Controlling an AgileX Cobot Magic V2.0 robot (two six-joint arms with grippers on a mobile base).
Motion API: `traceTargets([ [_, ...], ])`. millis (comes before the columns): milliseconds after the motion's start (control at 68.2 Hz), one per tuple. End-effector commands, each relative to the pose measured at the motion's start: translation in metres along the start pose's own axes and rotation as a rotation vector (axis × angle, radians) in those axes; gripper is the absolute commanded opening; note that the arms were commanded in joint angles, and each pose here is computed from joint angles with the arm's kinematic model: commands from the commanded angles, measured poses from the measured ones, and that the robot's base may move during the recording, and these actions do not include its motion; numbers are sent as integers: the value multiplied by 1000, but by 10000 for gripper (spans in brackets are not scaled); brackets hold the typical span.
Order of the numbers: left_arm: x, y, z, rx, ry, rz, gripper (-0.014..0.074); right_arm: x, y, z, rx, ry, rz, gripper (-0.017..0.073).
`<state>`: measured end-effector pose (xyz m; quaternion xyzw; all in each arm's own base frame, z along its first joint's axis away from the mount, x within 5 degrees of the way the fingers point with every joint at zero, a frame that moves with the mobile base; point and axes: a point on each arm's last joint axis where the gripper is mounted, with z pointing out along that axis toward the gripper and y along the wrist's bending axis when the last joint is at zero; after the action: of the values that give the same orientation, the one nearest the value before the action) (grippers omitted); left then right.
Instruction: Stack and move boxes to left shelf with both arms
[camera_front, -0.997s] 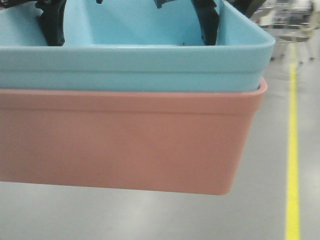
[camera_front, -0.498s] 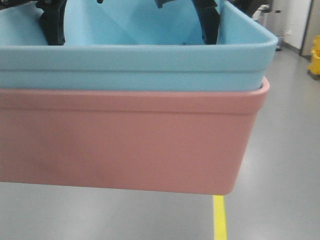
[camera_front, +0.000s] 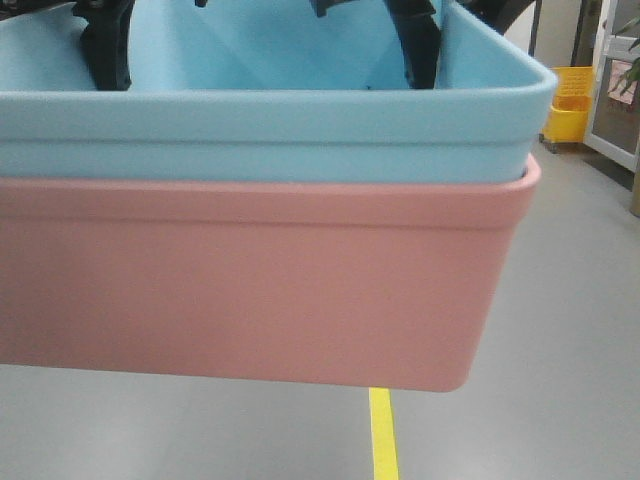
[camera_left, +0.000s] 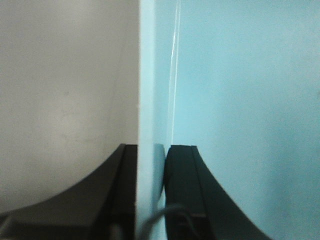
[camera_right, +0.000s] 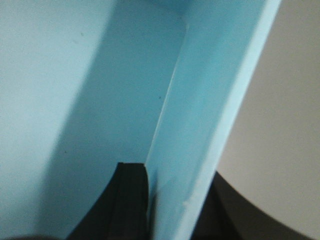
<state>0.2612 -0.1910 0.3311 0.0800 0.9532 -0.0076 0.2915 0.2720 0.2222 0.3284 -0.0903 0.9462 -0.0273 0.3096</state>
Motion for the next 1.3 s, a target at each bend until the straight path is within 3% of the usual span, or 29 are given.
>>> traceTargets([
  [0, -16, -31, -40, 307, -196, -61, -12, -25, 23, -34, -285, -237, 76, 57],
  [1290, -15, -33, -33, 297, -179, -57, -12, -24, 20, -32, -262, -219, 77, 57],
])
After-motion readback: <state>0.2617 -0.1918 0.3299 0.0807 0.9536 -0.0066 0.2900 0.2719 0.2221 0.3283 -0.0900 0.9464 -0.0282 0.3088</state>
